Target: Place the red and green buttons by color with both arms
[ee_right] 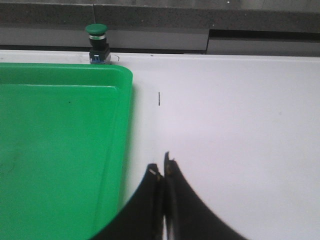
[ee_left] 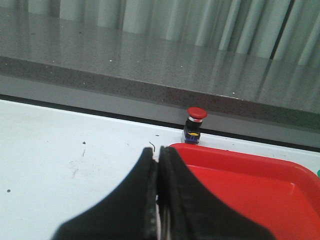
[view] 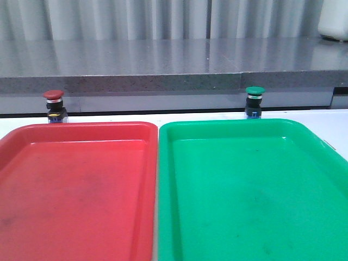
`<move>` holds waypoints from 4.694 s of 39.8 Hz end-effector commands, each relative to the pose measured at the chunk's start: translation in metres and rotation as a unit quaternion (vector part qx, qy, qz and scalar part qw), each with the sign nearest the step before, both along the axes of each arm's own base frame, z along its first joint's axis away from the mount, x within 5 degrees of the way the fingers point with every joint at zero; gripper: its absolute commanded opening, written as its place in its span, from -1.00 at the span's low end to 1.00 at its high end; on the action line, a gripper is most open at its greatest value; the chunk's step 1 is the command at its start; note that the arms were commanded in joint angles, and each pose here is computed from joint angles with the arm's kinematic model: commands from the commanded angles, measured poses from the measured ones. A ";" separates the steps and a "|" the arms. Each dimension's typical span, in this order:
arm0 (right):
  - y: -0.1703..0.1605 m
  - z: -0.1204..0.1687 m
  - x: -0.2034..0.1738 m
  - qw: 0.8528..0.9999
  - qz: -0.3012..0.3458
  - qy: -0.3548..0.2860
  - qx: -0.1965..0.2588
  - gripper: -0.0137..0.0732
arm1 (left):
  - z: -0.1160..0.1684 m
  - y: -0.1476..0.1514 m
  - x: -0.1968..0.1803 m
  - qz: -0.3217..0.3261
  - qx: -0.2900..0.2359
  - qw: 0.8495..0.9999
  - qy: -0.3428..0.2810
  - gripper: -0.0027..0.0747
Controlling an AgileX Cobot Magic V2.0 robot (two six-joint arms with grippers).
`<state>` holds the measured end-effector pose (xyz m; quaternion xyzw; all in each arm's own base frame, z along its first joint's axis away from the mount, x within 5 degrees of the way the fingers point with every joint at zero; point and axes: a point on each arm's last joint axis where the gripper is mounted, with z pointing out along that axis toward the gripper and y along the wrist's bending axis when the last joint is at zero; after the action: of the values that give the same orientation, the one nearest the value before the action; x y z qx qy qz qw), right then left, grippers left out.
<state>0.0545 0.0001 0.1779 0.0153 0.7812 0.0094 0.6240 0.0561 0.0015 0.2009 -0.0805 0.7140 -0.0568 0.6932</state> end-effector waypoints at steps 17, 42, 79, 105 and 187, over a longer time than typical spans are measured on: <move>-0.001 0.011 0.000 0.998 -0.003 -0.054 -0.010 -0.84 | 0.001 0.001 0.000 0.003 -0.007 0.999 -0.039 -0.98; -0.001 0.018 0.001 0.995 -0.004 -0.095 -0.011 -0.84 | 0.006 0.001 -0.001 0.005 -0.003 0.998 -0.067 -0.98; -0.001 0.147 0.035 1.000 0.002 0.003 -0.008 -0.70 | 0.128 0.004 0.046 0.008 0.079 0.997 -0.011 -0.83; -0.001 0.145 0.036 1.000 0.002 0.007 -0.008 0.82 | 0.128 0.003 0.046 0.007 0.063 0.998 -0.011 0.81; -0.001 0.145 0.036 1.000 0.002 0.007 -0.008 0.82 | 0.043 -0.071 0.408 -0.102 0.105 0.918 0.370 0.65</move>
<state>0.0867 0.0002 0.3067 0.0133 0.8147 0.0110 0.5796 0.4611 -0.0672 0.2095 0.0492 0.9492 -0.0099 0.3105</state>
